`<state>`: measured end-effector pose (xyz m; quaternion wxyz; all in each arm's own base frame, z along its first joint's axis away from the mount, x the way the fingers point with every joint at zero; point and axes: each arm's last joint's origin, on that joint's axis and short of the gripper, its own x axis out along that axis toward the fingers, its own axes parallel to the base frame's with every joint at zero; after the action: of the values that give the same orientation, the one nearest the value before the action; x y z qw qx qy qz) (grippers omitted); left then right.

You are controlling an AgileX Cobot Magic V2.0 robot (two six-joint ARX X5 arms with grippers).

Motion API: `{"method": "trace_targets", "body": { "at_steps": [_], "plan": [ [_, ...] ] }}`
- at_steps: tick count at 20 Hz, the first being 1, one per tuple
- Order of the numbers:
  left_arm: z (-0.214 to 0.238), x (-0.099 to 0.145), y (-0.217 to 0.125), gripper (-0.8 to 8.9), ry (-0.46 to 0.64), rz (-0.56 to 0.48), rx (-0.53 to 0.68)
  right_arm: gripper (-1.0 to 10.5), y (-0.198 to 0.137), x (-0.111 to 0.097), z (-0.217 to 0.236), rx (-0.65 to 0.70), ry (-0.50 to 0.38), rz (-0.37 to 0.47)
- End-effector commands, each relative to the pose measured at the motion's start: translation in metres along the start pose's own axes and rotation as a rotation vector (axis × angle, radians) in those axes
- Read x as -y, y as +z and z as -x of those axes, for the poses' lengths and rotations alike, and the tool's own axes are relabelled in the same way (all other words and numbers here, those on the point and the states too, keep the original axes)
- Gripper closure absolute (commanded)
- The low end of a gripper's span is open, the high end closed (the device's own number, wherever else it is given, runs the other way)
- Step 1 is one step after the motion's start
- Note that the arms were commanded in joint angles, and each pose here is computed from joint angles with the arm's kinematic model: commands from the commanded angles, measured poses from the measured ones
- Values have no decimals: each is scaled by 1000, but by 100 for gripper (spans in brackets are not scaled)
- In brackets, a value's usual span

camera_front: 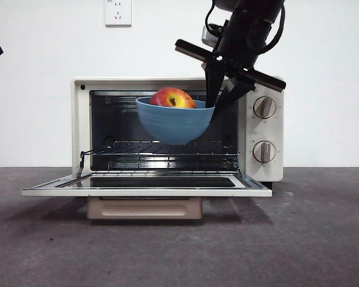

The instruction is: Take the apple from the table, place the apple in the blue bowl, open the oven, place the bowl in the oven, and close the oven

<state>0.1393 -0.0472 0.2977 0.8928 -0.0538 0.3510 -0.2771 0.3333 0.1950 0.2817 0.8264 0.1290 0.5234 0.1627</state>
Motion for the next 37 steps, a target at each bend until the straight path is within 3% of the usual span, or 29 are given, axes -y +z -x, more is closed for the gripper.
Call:
{"method": "trace_targets", "body": {
  "at_steps": [1, 6, 14, 20, 26, 37],
  "plan": [
    [-1, 2, 2, 806, -18, -21, 5, 944, 8, -1, -7, 12, 8, -84],
    [-2, 6, 2, 806, -34, -35, -1, 944, 16, 8, -13, 44, 5, -188],
    [-2, 7, 1, 806, -41, -41, -4, 944, 25, 19, -23, 85, -10, -279],
    [-2, 7, 1, 806, -41, -40, -5, 941, 26, 19, -24, 112, -19, -275],
    [-3, 7, 1, 806, -41, -40, -6, 812, 26, 18, -24, 112, -18, -239],
    [-4, 6, 3, 806, -41, -41, -1, 809, 26, 6, 8, 177, 27, -138]
  ]
}}
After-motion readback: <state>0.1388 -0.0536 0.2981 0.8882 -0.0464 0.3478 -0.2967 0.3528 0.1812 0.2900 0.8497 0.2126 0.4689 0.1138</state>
